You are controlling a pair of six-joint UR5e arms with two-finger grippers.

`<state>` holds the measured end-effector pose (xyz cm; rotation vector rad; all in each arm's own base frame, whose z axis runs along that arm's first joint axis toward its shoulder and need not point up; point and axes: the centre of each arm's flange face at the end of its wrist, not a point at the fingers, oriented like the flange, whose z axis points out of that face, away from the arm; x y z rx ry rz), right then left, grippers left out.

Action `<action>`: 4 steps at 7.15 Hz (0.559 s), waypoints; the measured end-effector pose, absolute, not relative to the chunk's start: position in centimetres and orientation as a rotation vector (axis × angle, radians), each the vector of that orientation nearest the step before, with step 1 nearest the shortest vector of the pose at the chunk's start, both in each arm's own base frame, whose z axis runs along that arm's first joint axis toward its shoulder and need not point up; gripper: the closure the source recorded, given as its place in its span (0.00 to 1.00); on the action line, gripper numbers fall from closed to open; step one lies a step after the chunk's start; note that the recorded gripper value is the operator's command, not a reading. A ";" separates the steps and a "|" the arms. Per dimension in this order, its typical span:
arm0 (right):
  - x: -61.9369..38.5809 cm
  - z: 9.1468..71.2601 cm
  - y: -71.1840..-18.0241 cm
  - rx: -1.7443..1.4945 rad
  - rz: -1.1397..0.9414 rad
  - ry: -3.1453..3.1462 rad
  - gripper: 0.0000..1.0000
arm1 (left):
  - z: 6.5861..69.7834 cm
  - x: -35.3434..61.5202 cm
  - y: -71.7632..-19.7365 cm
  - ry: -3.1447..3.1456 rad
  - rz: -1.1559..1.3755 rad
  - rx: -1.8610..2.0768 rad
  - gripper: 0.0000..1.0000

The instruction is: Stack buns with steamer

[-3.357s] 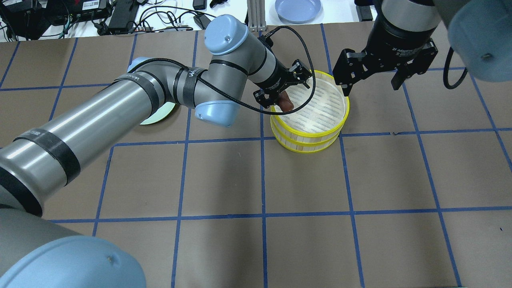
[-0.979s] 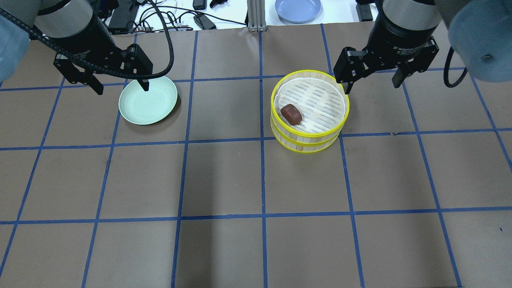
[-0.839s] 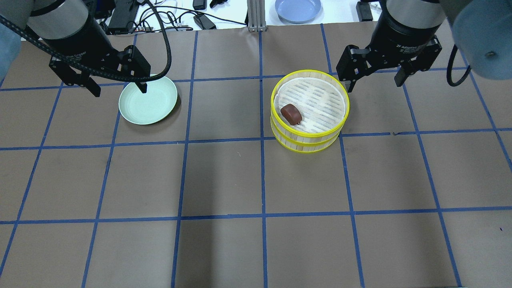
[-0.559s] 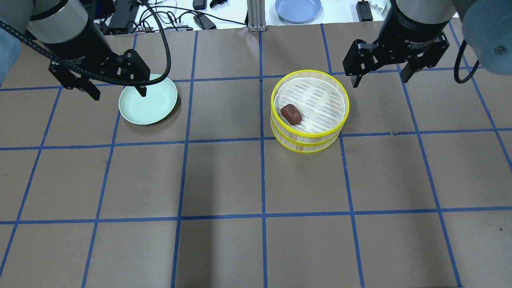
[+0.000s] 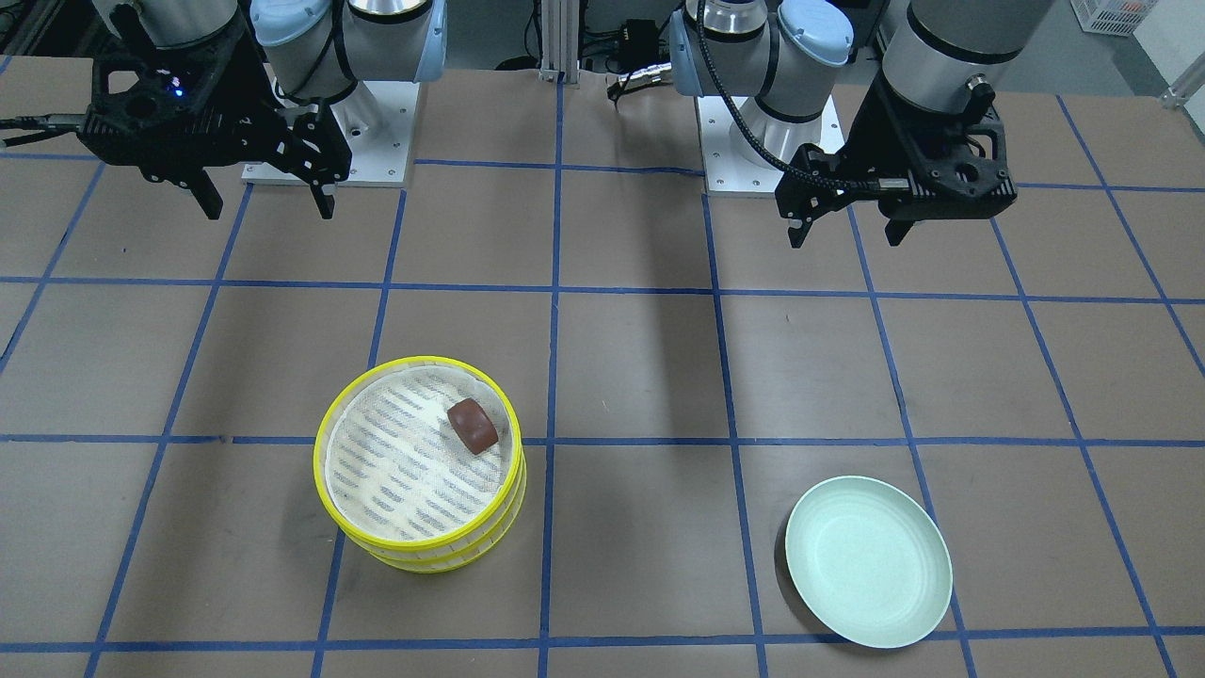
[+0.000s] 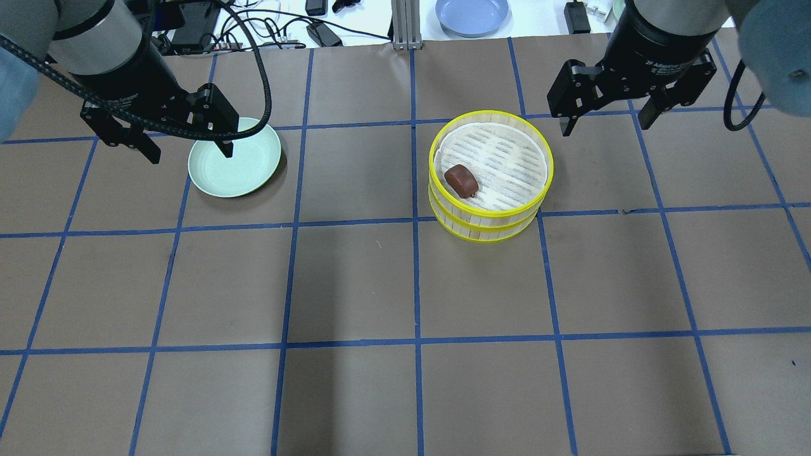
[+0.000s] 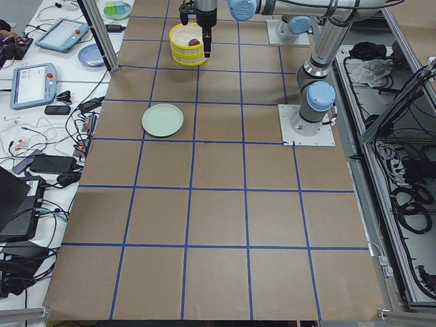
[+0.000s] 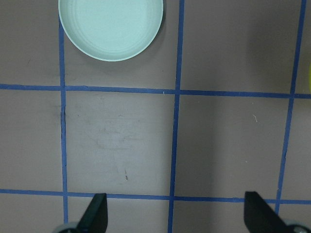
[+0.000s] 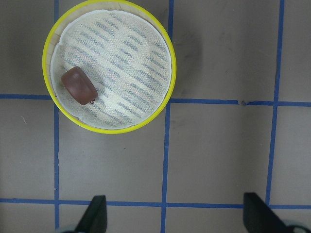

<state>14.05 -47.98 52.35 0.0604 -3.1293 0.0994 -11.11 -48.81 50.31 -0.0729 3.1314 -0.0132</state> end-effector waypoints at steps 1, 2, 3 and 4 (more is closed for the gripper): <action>14.0 52.3 -48.0 0.060 0.097 -3.129 0.00 | 50.3 -11.1 -48.8 3.127 -0.011 -0.046 0.00; 14.0 52.3 -48.0 0.059 0.096 -3.129 0.00 | 50.3 -11.0 -48.8 3.125 -0.010 -0.016 0.00; 14.0 52.3 -48.0 0.058 0.096 -3.129 0.00 | 50.3 -11.1 -48.8 3.124 -0.010 0.000 0.00; 14.0 52.3 -48.0 0.058 0.095 -3.129 0.00 | 50.3 -11.1 -48.7 3.123 -0.007 0.004 0.00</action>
